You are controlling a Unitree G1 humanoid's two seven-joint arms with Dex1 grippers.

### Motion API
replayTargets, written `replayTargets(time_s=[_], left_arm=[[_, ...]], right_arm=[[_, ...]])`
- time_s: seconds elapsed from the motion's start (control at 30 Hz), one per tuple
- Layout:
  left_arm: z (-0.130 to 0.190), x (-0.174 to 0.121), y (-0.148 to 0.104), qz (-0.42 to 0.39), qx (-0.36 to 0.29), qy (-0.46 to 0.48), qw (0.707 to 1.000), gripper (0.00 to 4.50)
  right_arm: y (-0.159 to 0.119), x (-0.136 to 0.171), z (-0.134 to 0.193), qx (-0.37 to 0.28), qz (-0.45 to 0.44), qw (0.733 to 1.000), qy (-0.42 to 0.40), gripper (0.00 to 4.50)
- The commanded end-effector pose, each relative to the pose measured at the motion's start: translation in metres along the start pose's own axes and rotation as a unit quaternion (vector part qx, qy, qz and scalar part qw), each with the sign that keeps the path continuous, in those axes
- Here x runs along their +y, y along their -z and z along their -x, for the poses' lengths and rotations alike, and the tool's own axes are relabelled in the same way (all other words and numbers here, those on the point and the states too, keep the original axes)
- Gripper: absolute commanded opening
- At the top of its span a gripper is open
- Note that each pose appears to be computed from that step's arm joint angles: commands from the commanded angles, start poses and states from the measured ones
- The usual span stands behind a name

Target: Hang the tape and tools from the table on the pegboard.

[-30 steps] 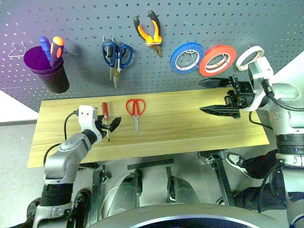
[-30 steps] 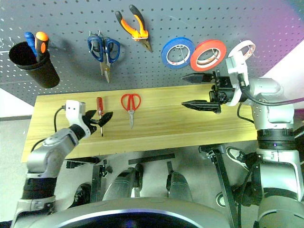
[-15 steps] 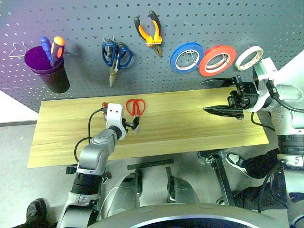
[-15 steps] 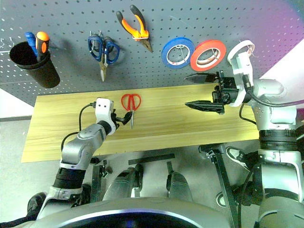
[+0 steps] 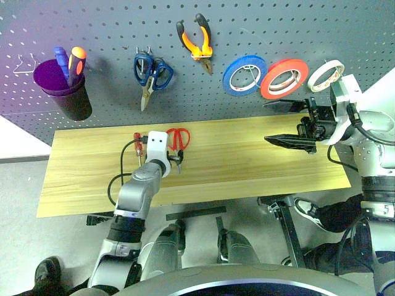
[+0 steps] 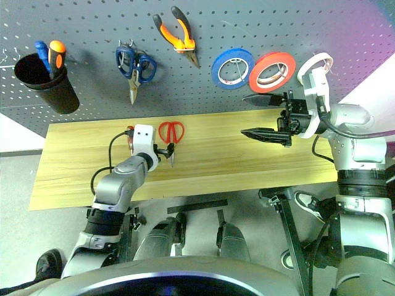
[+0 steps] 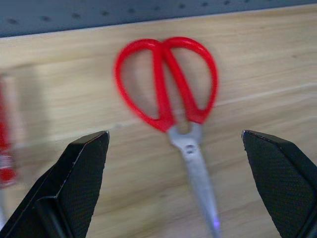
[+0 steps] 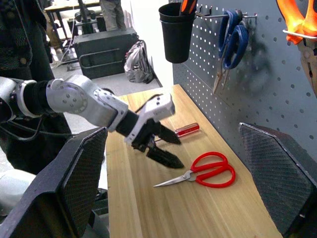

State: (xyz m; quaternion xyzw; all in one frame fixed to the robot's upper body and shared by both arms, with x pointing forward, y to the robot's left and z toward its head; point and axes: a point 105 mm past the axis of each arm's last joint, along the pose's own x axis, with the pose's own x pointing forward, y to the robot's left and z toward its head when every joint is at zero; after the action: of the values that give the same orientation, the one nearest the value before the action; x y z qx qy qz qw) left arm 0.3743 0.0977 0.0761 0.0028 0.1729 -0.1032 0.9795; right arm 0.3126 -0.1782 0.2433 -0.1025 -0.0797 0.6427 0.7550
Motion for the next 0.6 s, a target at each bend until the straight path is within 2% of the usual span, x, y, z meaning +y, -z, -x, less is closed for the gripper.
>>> replayTargets(time_s=[0.03, 0.2, 0.4, 0.6], left_arm=[[0.0, -0.007, -0.001, 0.001, 0.007, -0.017, 1.0, 4.5], [0.002, -0.015, 0.001, 0.0, 0.012, -0.022, 1.0, 4.5], [0.003, -0.006, 0.008, -0.008, 0.032, -0.069, 0.997, 4.5], [0.0, -0.008, 0.017, 0.011, 0.05, -0.072, 0.996, 4.5]], right_arm=[[-0.009, -0.002, 0.003, 0.004, 0.024, 1.0, 0.006, 4.47], [-0.009, -0.004, 0.004, 0.006, 0.023, 1.0, 0.013, 4.47], [-0.006, -0.006, 0.005, 0.01, 0.022, 0.999, 0.023, 4.47], [-0.006, -0.006, 0.004, 0.014, 0.025, 0.999, 0.025, 4.47]])
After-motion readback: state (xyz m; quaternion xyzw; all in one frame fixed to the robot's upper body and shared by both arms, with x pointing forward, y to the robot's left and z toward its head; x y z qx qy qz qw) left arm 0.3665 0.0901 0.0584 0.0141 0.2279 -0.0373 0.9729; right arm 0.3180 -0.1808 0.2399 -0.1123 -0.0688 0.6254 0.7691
